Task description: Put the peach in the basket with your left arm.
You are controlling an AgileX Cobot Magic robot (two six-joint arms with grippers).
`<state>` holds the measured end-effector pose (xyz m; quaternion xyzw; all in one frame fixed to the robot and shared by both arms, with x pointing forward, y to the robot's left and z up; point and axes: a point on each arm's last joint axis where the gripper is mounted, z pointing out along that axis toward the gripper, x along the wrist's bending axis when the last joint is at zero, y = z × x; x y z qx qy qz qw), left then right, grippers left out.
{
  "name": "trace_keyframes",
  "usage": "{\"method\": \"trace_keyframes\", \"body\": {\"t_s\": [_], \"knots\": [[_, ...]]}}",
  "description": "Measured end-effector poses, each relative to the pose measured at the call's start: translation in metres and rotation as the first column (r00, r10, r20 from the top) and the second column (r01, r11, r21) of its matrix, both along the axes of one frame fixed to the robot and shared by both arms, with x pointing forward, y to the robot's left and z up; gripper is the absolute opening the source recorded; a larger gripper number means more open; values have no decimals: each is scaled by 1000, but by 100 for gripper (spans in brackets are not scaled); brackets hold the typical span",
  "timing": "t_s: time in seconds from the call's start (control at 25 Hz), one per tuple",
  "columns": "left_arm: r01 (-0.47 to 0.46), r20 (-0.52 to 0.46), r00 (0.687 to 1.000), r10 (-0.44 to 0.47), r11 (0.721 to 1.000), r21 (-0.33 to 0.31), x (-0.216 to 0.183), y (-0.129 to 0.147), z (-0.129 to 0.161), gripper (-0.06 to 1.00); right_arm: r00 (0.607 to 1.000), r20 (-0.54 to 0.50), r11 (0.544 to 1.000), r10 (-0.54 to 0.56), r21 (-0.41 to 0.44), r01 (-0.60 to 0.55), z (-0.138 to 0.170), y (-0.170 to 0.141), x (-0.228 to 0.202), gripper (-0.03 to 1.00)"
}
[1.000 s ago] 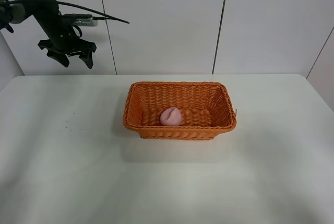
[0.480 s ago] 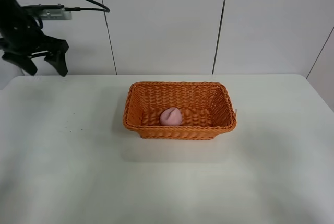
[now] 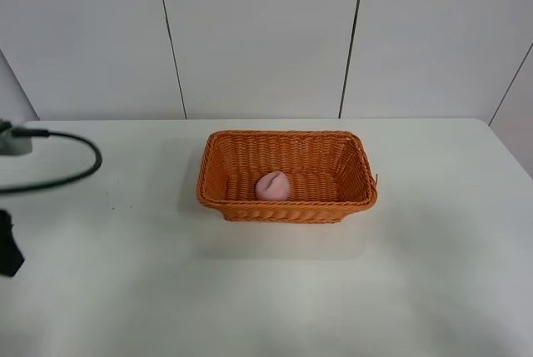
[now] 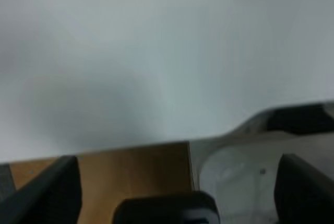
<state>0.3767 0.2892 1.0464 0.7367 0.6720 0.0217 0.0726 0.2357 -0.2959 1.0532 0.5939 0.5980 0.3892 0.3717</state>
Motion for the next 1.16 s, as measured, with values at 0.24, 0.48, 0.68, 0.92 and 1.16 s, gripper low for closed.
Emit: {"method": "trace_keyframes", "body": {"t_s": [0.24, 0.48, 0.68, 0.92, 1.16], "knots": [[-6, 193, 981, 8, 1000, -13, -62, 2, -22, 78, 1000, 0, 1000, 0, 0, 0, 0, 0, 0, 69], [3, 481, 876, 15, 999, -37, -102, 3, -8, 78, 1000, 0, 1000, 0, 0, 0, 0, 0, 0, 69], [11, 644, 765, 20, 999, -43, -131, 4, -3, 78, 1000, 0, 1000, 0, 0, 0, 0, 0, 0, 69], [17, 739, 673, 25, 999, -49, -150, 5, -4, 78, 1000, 0, 1000, 0, 0, 0, 0, 0, 0, 69], [14, 739, 673, 30, 998, -53, -150, 5, -4, 78, 1000, 0, 1000, 0, 0, 0, 0, 0, 0, 69]]}}
